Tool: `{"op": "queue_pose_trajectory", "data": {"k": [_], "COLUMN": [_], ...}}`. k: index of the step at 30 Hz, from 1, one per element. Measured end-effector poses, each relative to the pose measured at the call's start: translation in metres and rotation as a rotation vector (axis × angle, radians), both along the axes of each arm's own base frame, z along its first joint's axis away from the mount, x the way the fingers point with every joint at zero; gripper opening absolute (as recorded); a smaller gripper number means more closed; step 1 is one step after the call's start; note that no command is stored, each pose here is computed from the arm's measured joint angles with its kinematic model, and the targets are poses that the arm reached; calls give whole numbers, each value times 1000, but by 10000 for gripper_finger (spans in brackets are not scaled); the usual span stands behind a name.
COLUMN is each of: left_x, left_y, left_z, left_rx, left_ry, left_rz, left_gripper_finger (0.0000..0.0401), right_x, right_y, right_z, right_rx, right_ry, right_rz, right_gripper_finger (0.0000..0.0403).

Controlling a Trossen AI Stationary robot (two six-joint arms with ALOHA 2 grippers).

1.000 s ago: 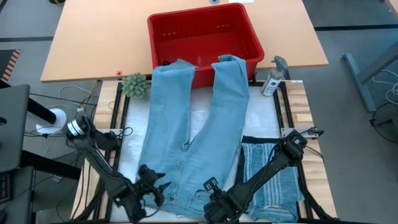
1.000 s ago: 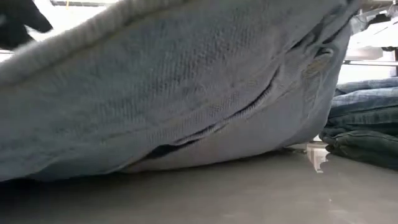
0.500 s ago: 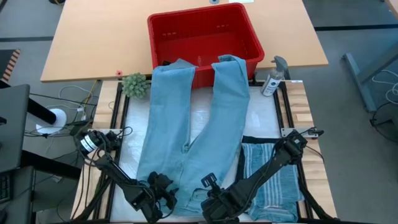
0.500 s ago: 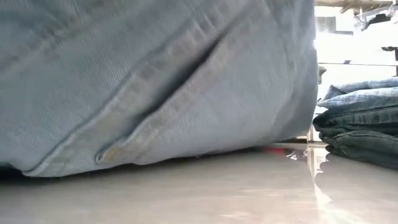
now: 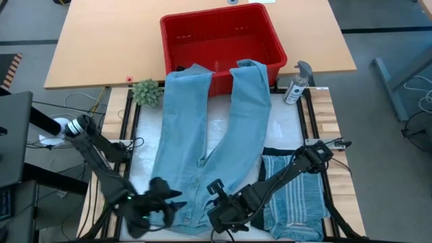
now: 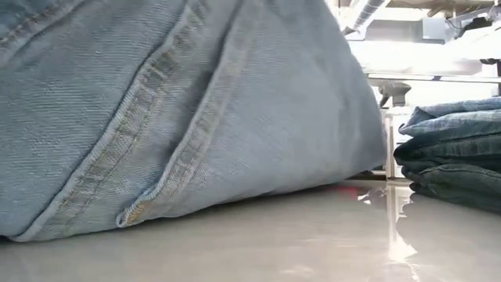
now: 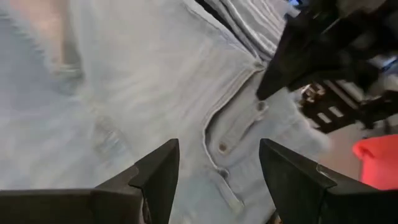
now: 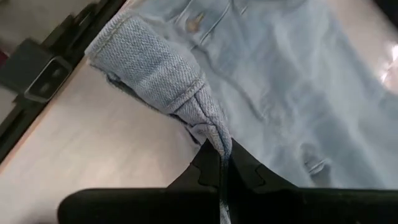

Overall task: Fold Laundry from Bin
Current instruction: Fold the light blue denim pants

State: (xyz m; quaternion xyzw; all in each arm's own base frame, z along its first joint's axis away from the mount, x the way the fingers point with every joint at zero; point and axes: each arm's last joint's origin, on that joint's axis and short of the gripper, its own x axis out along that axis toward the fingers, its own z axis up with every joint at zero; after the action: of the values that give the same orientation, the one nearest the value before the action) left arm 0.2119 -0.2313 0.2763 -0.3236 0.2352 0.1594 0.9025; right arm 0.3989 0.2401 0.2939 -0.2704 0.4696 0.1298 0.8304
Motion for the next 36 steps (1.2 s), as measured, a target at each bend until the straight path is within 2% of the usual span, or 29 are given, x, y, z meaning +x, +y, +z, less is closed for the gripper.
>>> {"op": "queue_pose_trajectory", "data": {"k": [6,11,14,16,20,23,25,30,36], "left_x": [-44,-62,-68,-70,-77,-76,-71,-42,-4], "left_y": [-3,-8,-3,0,6,5,3,-7,-6], "left_z": [-8,-13,-18,-24,-44,-62,-73,-103,-137], "left_rx": [-14,-46,-84,-74,31,152,196,203,184], "left_ry": [87,153,303,387,617,703,729,751,839], "left_rz": [72,58,79,123,251,320,341,239,128], "left_gripper_finger": [187,159,144,134,110,95,85,66,43], "right_x": [17,39,54,60,70,68,65,58,49], "right_y": [-14,-30,-38,-38,-34,-30,-26,-15,0], "right_z": [19,31,33,34,25,22,22,20,19], "right_rx": [-21,23,53,81,99,87,78,65,38], "right_ry": [-119,-268,-359,-400,-434,-414,-418,-393,-393], "right_rz": [41,17,0,22,46,53,50,54,62], "right_gripper_finger": [27,27,27,27,27,27,27,27,27]}}
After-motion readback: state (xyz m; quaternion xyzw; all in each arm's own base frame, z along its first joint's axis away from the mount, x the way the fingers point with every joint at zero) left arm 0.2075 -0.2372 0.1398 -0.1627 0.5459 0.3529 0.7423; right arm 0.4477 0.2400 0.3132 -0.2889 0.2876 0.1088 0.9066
